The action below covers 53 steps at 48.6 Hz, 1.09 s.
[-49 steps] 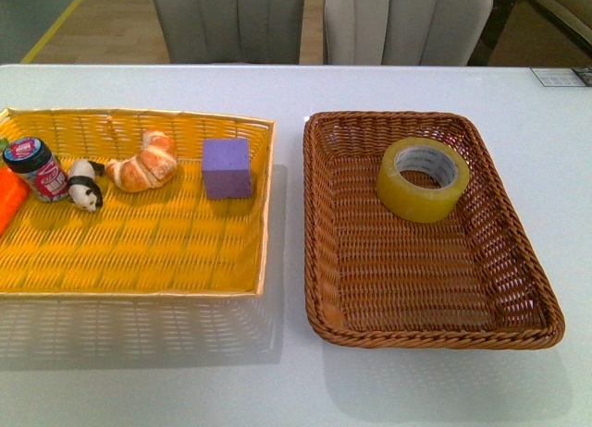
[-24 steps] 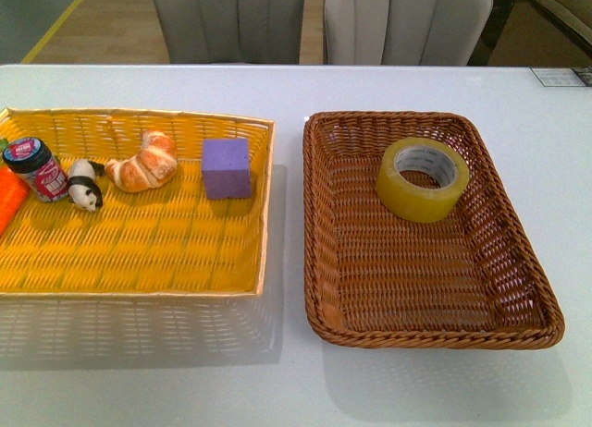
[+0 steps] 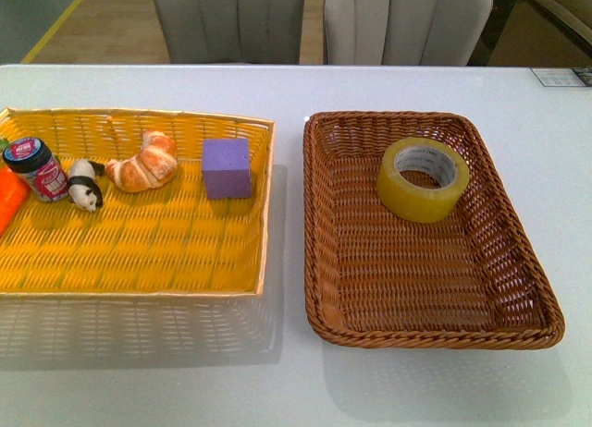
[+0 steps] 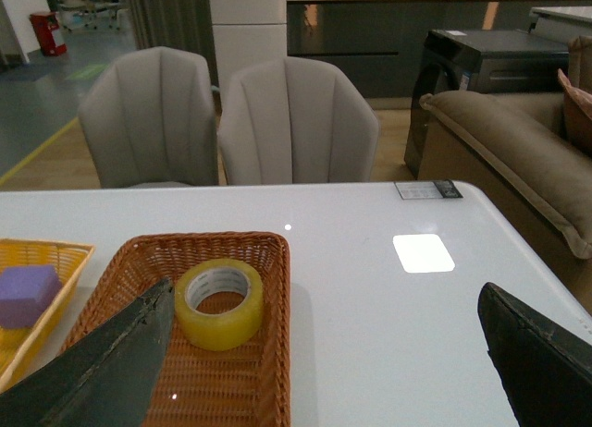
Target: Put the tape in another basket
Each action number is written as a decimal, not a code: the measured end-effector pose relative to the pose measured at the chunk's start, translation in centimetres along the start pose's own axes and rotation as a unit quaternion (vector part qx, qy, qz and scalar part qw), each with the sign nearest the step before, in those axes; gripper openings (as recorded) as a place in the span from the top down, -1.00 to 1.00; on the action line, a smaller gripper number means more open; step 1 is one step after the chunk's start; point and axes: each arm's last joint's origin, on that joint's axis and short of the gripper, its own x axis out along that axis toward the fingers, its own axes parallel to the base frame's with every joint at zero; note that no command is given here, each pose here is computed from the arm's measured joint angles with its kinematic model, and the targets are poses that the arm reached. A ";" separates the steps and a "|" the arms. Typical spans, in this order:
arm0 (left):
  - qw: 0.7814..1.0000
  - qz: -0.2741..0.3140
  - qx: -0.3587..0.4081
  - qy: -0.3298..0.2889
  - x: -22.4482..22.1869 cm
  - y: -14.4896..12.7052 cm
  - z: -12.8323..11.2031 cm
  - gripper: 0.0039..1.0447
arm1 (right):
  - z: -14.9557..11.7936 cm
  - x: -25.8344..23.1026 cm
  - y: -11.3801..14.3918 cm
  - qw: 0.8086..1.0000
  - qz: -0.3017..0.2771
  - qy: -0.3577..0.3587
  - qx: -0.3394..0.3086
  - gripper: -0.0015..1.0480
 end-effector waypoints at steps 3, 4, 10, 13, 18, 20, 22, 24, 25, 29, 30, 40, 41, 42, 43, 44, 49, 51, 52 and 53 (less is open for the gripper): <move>1.000 0.000 0.000 0.000 -0.1 0.0 0.0 0.97 | 0.0 0.0 0.0 1.000 0.000 0.000 0.000 -0.83; 1.000 0.000 0.000 0.000 -0.1 0.0 0.0 0.97 | 0.0 0.0 0.0 1.000 0.000 0.000 0.000 -0.83; 1.000 0.000 0.000 0.013 -0.6 0.0 -0.3 0.97 | 0.0 0.0 0.0 1.000 0.000 0.000 0.000 -0.83; 1.000 0.000 0.000 0.015 -1.1 0.0 -0.5 0.97 | 0.0 0.0 0.0 1.000 0.000 0.000 0.000 -0.83; 1.000 0.000 0.000 0.009 -1.2 0.0 -0.4 0.97 | 0.0 0.0 0.0 1.000 0.000 0.000 0.000 -0.83; 1.000 0.000 0.000 0.009 -1.2 0.0 -0.4 0.97 | 0.0 0.0 0.0 1.000 0.000 0.000 0.000 -0.83; 1.000 0.000 0.000 0.009 -1.2 0.0 -0.4 0.97 | 0.0 0.0 0.0 1.000 0.000 0.000 0.000 -0.83; 1.000 0.000 0.000 0.008 -1.2 0.0 -0.4 0.97 | 0.0 0.0 0.0 1.000 0.000 0.000 0.000 -0.83; 1.000 0.000 0.000 0.008 -1.2 0.0 -0.4 0.97 | 0.0 0.0 0.0 1.000 0.000 0.000 0.000 -0.83; 1.000 0.000 0.000 0.008 -1.2 0.0 -0.4 0.78 | 0.0 0.0 0.0 1.000 0.000 0.000 0.000 -0.83; 1.000 0.000 0.000 0.008 -1.2 0.0 -0.4 0.68 | 0.0 0.0 0.0 1.000 0.000 0.000 0.000 -0.83; 1.000 0.000 0.000 0.008 -1.2 0.0 -0.4 -0.01 | 0.0 0.0 0.0 1.000 0.000 0.000 0.000 -0.83; 1.000 0.000 0.000 0.008 -1.2 0.0 -0.4 -0.07 | 0.0 0.0 0.0 1.000 0.000 0.000 0.000 -0.83; 1.000 0.000 0.000 0.008 -1.2 0.0 -0.4 -0.11 | 0.0 0.0 0.0 1.000 0.000 0.000 0.000 -0.83; 1.000 0.000 0.000 0.008 -1.2 0.0 -0.4 -0.18 | 0.0 0.0 0.0 1.000 0.000 0.000 0.000 -0.83; 1.000 0.000 0.000 0.008 -1.2 0.0 -0.4 -0.24 | 0.0 0.0 0.0 1.000 0.000 0.000 0.000 -0.83; 1.000 0.000 0.000 0.008 -1.2 0.0 -0.4 -0.55 | 0.0 0.0 0.0 1.000 0.000 0.000 0.000 -0.83; 1.000 0.000 0.000 0.008 -1.2 0.0 -0.4 -0.75 | 0.0 0.0 0.0 1.000 0.000 0.000 0.000 -0.83; 1.000 0.000 0.000 0.008 -1.2 0.0 -0.4 -0.82 | 0.0 0.0 0.0 1.000 0.000 0.000 0.000 -0.83; 1.000 0.000 0.001 0.008 -1.2 0.0 -0.4 -0.87 | 0.0 0.0 0.0 1.000 0.000 0.000 0.000 -0.83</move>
